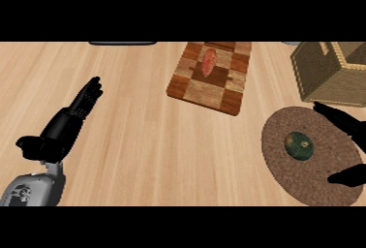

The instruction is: Pick the squash from the placemat and place it in the basket

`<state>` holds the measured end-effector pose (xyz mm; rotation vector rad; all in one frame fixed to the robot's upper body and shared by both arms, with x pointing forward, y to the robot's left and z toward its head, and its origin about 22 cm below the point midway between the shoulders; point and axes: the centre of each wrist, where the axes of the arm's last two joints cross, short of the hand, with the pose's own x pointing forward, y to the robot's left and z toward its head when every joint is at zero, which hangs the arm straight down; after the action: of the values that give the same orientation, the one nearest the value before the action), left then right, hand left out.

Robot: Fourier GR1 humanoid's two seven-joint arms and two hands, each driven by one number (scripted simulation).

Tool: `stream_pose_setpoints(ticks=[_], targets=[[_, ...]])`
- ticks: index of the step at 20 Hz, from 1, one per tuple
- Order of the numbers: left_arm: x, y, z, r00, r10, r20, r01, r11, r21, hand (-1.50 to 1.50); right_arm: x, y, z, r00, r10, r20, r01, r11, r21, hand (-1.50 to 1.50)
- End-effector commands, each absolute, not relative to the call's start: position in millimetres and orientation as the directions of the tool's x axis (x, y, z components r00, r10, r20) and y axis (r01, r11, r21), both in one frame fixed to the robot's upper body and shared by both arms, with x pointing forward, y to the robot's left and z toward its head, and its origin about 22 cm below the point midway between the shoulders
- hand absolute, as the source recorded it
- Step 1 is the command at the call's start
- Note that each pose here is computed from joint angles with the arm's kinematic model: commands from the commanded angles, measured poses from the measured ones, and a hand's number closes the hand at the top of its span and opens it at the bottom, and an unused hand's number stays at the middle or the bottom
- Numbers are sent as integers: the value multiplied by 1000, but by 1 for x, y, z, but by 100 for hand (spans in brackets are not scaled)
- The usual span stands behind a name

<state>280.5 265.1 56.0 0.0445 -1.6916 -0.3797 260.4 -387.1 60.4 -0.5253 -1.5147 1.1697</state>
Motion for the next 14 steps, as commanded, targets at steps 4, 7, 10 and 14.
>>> stream_pose_setpoints(ticks=[4,7,10,14], targets=[[273,254,31,-154,-228,961,188,948,255,0,243,-392,49,-280,851,445,-265,377,-887,-150],[282,270,62,-174,-234,957,187,946,265,0,251,-376,55,-283,869,406,-263,337,-904,-150],[286,264,53,-149,-242,959,172,948,267,0,251,-343,27,-277,876,395,-265,325,-908,-150],[263,256,57,-145,-254,956,194,940,280,0,264,-355,29,-270,879,393,-278,320,-906,-150]])
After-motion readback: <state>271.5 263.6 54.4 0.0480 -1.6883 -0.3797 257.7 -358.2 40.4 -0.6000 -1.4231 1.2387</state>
